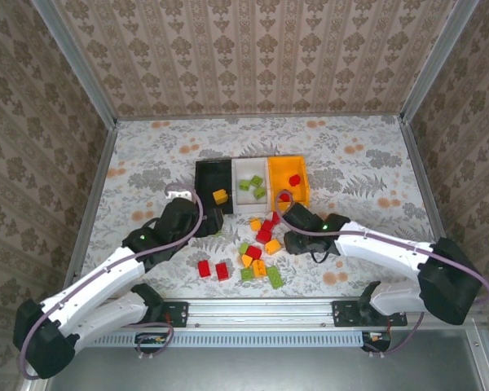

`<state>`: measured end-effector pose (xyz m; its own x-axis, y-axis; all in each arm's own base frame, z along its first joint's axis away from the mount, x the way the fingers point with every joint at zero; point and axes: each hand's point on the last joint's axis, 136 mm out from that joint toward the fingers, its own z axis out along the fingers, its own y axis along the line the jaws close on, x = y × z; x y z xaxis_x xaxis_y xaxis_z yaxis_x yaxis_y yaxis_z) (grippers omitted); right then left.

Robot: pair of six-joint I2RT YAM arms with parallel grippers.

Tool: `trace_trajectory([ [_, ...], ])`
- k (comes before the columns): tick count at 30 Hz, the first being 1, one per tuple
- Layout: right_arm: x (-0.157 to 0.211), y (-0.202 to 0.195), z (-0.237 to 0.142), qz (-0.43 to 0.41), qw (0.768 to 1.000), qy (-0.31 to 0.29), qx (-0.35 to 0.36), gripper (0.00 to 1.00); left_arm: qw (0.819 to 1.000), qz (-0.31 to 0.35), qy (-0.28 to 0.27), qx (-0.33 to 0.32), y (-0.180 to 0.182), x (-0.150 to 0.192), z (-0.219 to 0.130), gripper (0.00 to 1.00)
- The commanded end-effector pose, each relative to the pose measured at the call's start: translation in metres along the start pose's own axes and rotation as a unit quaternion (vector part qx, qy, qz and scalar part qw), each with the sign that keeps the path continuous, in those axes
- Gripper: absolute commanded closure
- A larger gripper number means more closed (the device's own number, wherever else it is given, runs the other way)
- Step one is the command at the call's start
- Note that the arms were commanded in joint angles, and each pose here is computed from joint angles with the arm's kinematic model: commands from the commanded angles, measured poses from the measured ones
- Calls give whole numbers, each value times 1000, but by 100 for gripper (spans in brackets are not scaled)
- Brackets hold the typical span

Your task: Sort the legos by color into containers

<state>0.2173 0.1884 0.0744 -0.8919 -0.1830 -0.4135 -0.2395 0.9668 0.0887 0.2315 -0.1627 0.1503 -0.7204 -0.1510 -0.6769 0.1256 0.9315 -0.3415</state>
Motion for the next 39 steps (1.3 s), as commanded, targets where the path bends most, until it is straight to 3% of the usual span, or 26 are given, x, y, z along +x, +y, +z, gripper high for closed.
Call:
trace_trajectory([
  [1, -43, 26, -29, -19, 998, -46, -39, 78, 1000, -12, 5, -22, 17, 10, -5, 0],
  [7, -125, 100, -31, -40, 989, -90, -107, 78, 999, -51, 3, -16, 31, 23, -15, 0],
  [15, -212, 161, 13, -48, 987, -106, -108, 77, 998, -65, 16, -14, 42, 38, -26, 0],
  [21, -238, 165, 60, -33, 993, -83, -71, 73, 997, -67, 35, -12, 43, 47, -24, 0],
  [24, -248, 168, 68, -36, 994, -87, -62, 65, 997, -62, 48, -9, 41, 51, -23, 0],
  [28, -265, 174, 57, -37, 991, -108, -72, 42, 997, -50, 62, -4, 38, 52, -24, 0],
  [30, -272, 176, 44, -35, 989, -122, -80, 36, 996, -43, 73, 1, 35, 55, -23, 0],
  [35, -267, 166, 18, -25, 985, -146, -88, 27, 991, -32, 130, 14, 28, 77, -17, 4],
  [39, -246, 150, 12, -11, 985, -149, -89, 26, 983, -8, 184, 8, 24, 109, -9, 6],
])
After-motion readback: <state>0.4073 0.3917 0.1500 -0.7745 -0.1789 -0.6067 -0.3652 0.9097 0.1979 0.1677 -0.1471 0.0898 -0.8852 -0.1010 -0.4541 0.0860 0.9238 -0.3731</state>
